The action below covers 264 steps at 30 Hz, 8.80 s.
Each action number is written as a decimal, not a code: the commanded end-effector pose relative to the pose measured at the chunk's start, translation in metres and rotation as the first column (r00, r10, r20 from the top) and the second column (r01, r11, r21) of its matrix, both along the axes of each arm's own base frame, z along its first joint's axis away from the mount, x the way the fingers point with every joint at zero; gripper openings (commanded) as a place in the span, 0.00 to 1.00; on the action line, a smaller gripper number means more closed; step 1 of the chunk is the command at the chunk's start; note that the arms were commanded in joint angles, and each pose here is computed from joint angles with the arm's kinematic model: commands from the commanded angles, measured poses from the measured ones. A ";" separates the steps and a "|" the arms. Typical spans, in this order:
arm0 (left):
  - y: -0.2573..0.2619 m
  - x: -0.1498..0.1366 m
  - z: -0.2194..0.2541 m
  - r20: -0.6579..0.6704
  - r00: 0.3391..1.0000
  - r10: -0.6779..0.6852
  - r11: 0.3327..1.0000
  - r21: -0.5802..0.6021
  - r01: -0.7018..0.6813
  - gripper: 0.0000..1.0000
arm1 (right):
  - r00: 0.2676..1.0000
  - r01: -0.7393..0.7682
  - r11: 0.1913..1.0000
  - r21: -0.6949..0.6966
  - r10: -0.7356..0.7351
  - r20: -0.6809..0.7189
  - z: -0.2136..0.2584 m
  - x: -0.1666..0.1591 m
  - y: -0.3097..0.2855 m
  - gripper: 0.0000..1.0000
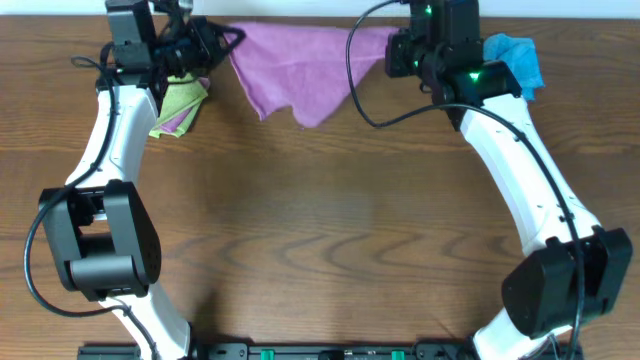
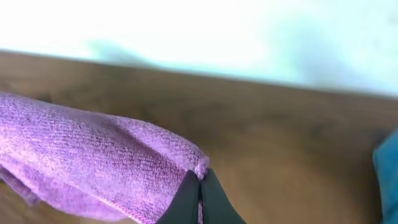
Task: Fold the cloth
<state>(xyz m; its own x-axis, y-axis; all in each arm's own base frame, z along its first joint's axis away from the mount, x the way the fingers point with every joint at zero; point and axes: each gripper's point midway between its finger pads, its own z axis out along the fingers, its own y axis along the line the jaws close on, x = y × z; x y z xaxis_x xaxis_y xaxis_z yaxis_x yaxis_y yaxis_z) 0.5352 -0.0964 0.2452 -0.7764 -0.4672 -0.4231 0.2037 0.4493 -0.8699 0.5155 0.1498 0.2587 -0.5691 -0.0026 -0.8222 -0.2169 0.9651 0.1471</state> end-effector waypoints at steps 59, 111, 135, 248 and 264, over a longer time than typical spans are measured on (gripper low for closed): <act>-0.004 -0.214 -0.202 -0.608 0.742 -0.283 0.916 0.057 0.397 0.15 | 0.858 -0.162 0.969 -0.188 0.044 -0.512 -0.133 -0.217 -0.031 0.62; -0.074 -0.176 -0.225 -0.563 0.818 -0.114 0.749 0.493 0.443 0.26 | 0.870 -0.385 0.890 -0.246 0.260 -0.419 -0.224 -0.087 0.078 0.61; -0.073 -0.185 -0.226 -0.598 0.793 -0.116 0.749 0.472 0.466 0.21 | 0.886 -0.360 0.899 -0.248 0.246 -0.393 -0.258 -0.069 0.085 0.56; -0.091 -0.176 -0.214 -0.567 0.807 -0.167 0.808 0.390 0.441 0.06 | 0.959 0.045 0.832 -0.554 -0.191 -0.209 -0.195 -0.035 -0.006 0.01; -0.091 -0.176 -0.214 -0.567 0.806 -0.167 0.808 0.389 0.442 0.06 | 0.854 0.223 0.747 -0.627 -0.460 -0.244 -0.201 -0.038 -0.123 0.70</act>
<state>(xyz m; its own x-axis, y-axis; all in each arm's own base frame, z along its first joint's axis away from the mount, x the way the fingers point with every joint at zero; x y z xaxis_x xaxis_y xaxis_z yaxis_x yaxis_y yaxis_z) 0.3628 -0.1859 0.0352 -0.9978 -0.0101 -0.0656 0.0290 0.8226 -0.5679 0.4727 0.0405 0.0376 -0.8874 -0.1871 -0.4213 0.0230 0.8948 -0.4459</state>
